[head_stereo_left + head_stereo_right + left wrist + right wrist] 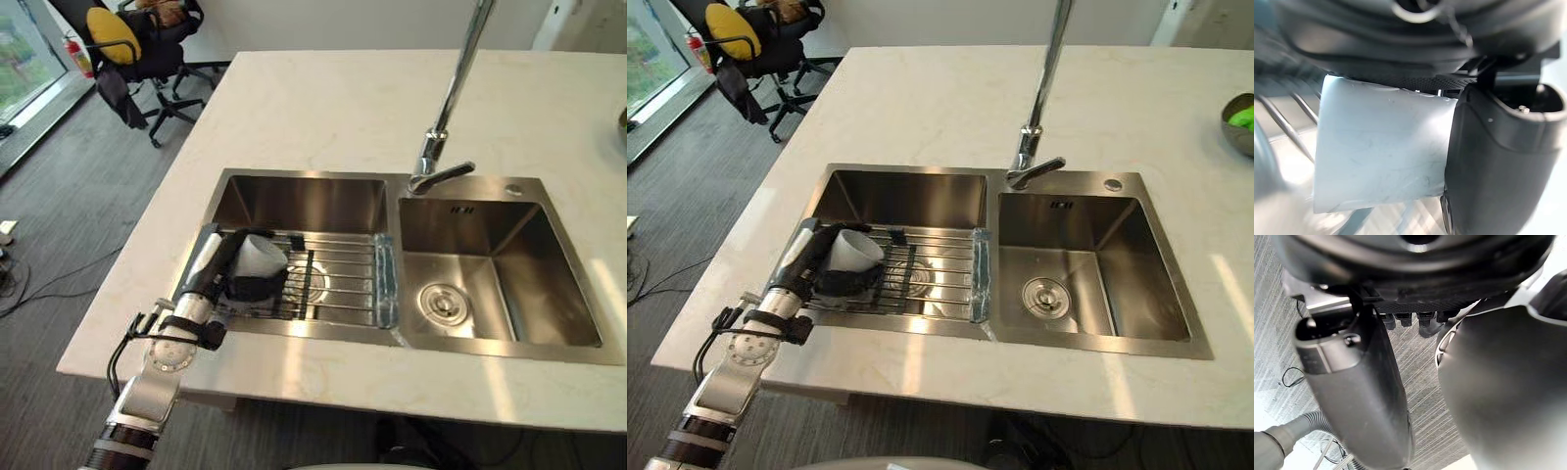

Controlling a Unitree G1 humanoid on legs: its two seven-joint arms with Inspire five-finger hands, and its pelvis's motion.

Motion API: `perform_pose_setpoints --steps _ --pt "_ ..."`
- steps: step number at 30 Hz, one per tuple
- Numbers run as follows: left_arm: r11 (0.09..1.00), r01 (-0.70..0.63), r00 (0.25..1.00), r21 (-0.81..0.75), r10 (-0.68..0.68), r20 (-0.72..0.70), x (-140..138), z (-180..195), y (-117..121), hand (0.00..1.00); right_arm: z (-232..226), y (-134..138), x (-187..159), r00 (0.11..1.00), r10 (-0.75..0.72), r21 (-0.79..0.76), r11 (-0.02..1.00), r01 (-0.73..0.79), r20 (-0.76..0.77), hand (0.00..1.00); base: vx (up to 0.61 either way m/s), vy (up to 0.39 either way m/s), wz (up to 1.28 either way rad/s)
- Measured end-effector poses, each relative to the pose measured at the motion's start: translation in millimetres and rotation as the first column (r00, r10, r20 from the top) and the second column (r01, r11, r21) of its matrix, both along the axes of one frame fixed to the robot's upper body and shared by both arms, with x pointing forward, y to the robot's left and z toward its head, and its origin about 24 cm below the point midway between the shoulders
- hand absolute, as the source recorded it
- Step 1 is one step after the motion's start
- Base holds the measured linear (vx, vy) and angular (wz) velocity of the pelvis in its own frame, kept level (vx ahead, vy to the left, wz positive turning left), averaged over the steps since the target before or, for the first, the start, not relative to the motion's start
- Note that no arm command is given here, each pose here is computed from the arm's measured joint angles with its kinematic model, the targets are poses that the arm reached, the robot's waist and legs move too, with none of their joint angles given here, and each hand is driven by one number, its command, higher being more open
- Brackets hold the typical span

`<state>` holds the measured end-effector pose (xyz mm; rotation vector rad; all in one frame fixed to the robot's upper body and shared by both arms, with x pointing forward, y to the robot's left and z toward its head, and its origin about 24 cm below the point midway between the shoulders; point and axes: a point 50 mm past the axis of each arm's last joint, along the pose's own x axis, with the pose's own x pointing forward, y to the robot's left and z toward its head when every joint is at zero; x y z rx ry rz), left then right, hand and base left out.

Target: Walk over to the sink, pick up the cup, carry it to the dishwasher, place the cup inside the dishwasher, then close the dishwasher door

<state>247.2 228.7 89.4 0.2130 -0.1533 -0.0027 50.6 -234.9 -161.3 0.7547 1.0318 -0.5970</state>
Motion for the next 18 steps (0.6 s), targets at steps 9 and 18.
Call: perform_pose_setpoints --steps 9,18 --pt "0.746 0.001 0.953 -0.666 0.201 0.225 -38 34 64 0.00 1 -9 -12 1.000 -0.025 -0.013 1.000 0.025 -0.005 1.00 -0.11 0.002 0.26" --pt "0.670 -0.226 0.819 -0.707 0.523 0.234 -105 35 130 0.00 0 -10 -23 0.998 0.035 -0.022 0.999 -0.036 -0.043 1.00 -0.05 -0.030 0.33"
